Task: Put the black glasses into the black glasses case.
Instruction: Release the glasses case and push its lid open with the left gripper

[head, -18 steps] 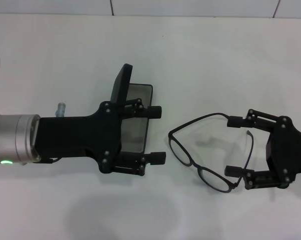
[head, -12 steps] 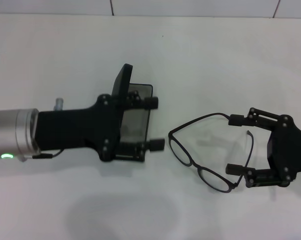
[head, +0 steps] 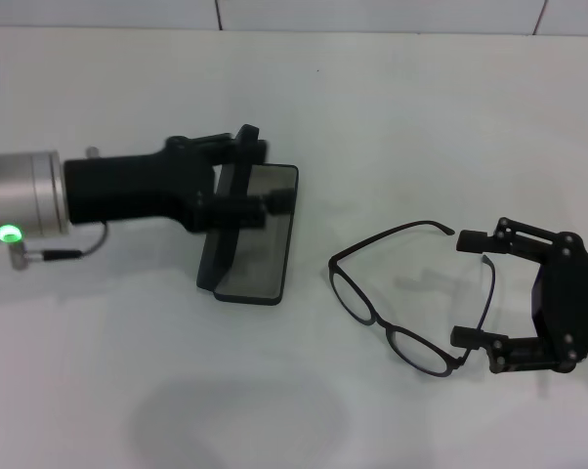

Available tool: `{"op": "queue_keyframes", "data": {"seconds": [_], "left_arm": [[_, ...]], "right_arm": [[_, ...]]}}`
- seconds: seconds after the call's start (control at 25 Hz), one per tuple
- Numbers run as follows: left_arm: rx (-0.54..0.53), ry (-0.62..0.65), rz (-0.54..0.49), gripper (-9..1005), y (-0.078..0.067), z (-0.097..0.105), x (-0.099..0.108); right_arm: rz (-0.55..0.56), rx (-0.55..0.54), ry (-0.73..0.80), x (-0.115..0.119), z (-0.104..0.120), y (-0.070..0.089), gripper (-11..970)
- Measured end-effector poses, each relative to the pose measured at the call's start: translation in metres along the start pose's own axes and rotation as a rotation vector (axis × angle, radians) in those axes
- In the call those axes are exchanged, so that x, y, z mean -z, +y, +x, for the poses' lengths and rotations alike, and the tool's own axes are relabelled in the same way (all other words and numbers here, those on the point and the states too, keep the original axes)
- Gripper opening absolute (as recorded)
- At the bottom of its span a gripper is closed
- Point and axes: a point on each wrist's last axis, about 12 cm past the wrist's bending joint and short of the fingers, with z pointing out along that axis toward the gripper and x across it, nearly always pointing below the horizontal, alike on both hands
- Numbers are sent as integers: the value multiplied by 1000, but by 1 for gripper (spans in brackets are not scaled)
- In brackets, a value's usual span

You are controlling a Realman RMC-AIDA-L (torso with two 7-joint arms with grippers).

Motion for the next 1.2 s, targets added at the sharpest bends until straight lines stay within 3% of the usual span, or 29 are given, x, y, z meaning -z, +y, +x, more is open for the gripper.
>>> {"op": "queue_keyframes", "data": {"seconds": [0.16,0.28,0.6,1.2], "left_arm": [[73,142,-139,813,5,-19,4],[65,229,-228,807,4,-30,0],[162,381,-362,792,16,-24,-26],[164,486,-436,762,17,-20,-48]], "right_arm": [[0,-1,2,3,0,1,864],[1,0,5,5,0,1,862],[-6,21,16,6,1,2,857],[-10,46,21,6,2,3,848]]}}
